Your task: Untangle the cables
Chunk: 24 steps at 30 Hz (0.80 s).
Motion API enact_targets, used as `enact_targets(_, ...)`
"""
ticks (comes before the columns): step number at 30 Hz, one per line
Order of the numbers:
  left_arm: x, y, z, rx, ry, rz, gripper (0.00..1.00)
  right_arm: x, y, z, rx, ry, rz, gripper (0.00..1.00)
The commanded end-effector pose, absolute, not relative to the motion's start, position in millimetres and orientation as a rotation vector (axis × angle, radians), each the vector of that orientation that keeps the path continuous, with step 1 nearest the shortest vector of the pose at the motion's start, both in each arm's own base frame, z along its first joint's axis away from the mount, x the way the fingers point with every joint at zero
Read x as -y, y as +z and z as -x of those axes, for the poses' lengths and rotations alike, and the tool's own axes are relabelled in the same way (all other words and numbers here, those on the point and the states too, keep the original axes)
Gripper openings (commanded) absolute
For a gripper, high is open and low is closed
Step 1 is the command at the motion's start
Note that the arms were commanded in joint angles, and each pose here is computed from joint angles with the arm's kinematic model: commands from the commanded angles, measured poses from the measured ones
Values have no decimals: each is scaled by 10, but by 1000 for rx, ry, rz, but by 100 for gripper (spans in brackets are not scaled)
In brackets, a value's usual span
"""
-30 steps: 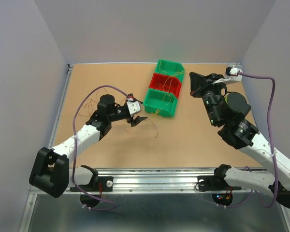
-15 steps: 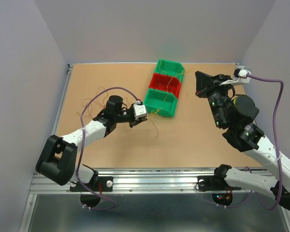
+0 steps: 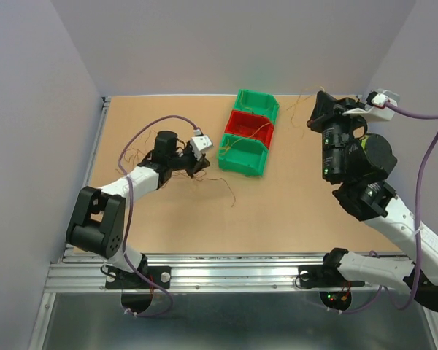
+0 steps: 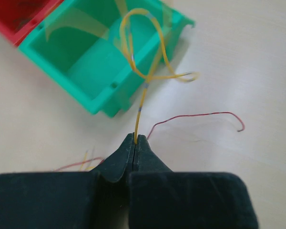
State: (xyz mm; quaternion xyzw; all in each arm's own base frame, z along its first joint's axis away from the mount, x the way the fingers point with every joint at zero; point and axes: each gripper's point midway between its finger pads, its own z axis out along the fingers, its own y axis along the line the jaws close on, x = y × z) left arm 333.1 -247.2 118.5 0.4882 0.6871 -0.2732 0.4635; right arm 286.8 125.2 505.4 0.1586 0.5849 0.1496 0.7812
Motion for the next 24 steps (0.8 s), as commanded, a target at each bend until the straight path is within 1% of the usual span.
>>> enact_targets(1, 2106, 1522, -3798, -1726, -652, -956, 0, -759, 5569, -2653, -1092, 304, -519, 0)
enact_targets(4, 1613, 1687, -4028, -1741, -651, -788, 0, -633, 5633, -2606, -1064, 275, -562, 1)
enact_targets(7, 1369, 1796, -4102, -1734, -629, -700, 0, -525, 5660, -2555, -1042, 248, -591, 1)
enact_targets(11, 1080, 1890, -4200, -1725, -602, -605, 0, -295, 5722, -2386, -994, 246, -633, 0)
enact_targets(14, 1058, 1891, -4205, -1718, -615, -606, 0, -307, 5774, -2339, -967, 278, -595, 1)
enact_targets(16, 1057, 1874, -4204, -1718, -612, -611, 0, -374, 5756, -2404, -987, 238, -563, 1)
enact_targets(19, 1058, 1878, -4204, -1713, -609, -619, 0, -645, 5679, -2640, -1042, 143, -463, 1)
enact_targets(22, 1083, 1866, -4176, -1710, -623, -630, 0, -861, 5590, -2950, -1088, 30, -403, 1)
enact_targets(24, 1080, 1874, -4171, -1706, -618, -632, 0, -974, 5558, -3161, -1091, 14, -392, 1)
